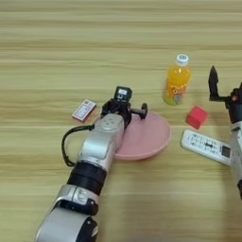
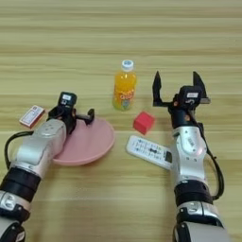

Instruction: Move the objects on the table

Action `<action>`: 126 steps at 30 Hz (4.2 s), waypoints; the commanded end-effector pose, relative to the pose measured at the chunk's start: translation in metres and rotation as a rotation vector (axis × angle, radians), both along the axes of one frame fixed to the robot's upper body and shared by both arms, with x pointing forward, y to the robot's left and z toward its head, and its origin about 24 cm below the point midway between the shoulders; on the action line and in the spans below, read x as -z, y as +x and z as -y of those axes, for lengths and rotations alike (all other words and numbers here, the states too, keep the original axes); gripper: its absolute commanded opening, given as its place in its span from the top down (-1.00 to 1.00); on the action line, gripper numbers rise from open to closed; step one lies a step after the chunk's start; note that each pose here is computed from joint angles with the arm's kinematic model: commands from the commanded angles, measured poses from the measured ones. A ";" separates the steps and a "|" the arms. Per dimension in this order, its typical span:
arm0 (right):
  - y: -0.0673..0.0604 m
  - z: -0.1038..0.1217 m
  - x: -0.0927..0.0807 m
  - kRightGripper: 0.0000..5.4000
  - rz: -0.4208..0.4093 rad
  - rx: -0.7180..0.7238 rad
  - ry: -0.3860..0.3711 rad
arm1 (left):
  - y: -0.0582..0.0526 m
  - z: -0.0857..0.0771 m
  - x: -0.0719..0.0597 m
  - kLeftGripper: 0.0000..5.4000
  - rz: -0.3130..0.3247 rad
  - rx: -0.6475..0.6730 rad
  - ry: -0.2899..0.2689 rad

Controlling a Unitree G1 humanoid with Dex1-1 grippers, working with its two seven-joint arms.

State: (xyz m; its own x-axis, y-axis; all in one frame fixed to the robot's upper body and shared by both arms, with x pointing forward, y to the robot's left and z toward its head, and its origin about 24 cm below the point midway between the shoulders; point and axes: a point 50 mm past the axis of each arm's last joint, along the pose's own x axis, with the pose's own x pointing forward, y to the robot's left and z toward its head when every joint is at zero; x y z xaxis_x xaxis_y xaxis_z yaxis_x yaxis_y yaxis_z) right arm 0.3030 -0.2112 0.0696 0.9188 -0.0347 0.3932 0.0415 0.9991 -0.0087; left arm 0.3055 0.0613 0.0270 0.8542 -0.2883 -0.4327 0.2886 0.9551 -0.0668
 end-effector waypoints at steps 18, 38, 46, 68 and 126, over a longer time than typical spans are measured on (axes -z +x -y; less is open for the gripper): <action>0.004 0.001 -0.005 -1.00 0.010 -0.003 -0.007 | -0.041 -0.021 0.036 -1.00 -0.156 0.091 0.095; 0.005 0.000 -0.005 -1.00 0.009 -0.004 -0.008 | -0.021 -0.016 -0.004 -1.00 0.104 0.140 0.136; 0.005 -0.001 -0.005 -1.00 0.008 -0.004 -0.007 | -0.018 -0.017 -0.013 -1.00 0.131 0.136 0.125; 0.006 -0.001 -0.005 -1.00 0.008 -0.002 -0.011 | -0.011 -0.022 -0.055 -1.00 0.275 0.074 -0.067; 0.004 0.008 -0.005 -1.00 0.002 -0.001 -0.038 | 0.014 -0.167 -0.034 -1.00 0.640 -0.325 -0.074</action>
